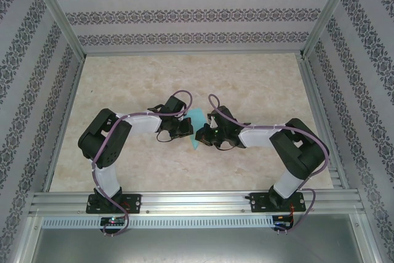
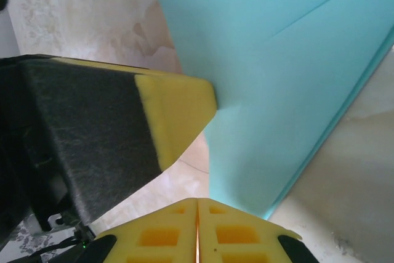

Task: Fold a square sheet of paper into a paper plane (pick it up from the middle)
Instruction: Third fold the triangle at the center of the table.

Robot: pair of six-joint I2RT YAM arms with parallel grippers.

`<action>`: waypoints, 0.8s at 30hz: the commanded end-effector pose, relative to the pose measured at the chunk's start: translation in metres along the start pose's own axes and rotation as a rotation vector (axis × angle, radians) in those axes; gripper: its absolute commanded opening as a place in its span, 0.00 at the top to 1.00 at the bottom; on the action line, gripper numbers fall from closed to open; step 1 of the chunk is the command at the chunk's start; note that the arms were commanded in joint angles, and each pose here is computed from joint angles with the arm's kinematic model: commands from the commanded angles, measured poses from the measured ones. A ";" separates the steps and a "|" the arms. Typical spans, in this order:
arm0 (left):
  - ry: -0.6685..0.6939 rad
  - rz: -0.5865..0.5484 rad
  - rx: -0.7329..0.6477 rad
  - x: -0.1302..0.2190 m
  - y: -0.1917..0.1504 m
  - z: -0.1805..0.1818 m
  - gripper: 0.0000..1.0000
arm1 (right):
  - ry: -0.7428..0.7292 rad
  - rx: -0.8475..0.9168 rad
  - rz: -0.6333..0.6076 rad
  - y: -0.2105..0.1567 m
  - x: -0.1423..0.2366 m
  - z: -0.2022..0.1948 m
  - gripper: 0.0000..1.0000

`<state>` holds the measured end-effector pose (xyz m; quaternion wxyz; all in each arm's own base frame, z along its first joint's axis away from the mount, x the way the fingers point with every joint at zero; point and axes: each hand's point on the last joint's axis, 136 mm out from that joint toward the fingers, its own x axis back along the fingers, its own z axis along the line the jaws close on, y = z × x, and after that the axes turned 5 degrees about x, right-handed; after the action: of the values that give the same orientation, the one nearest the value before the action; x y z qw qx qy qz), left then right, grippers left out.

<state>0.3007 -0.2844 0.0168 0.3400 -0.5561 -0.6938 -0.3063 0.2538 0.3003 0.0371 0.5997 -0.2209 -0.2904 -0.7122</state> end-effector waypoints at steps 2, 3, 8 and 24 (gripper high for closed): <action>0.149 0.013 0.044 -0.014 -0.014 0.045 1.00 | 0.018 0.000 0.033 -0.010 -0.010 0.001 0.91; 0.149 0.013 0.046 -0.014 -0.014 0.045 1.00 | 0.019 0.000 0.036 -0.012 -0.011 0.000 0.91; 0.154 0.014 0.048 -0.014 -0.015 0.048 1.00 | 0.015 0.002 0.053 -0.016 -0.017 -0.004 0.91; 0.156 0.005 0.038 -0.011 -0.013 0.046 1.00 | -0.043 -0.001 0.070 -0.021 -0.023 -0.019 0.91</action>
<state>0.3005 -0.2840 0.0166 0.3366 -0.5556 -0.6955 -0.3070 0.2451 0.3087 0.0148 0.6150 -0.2339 -0.2839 -0.6974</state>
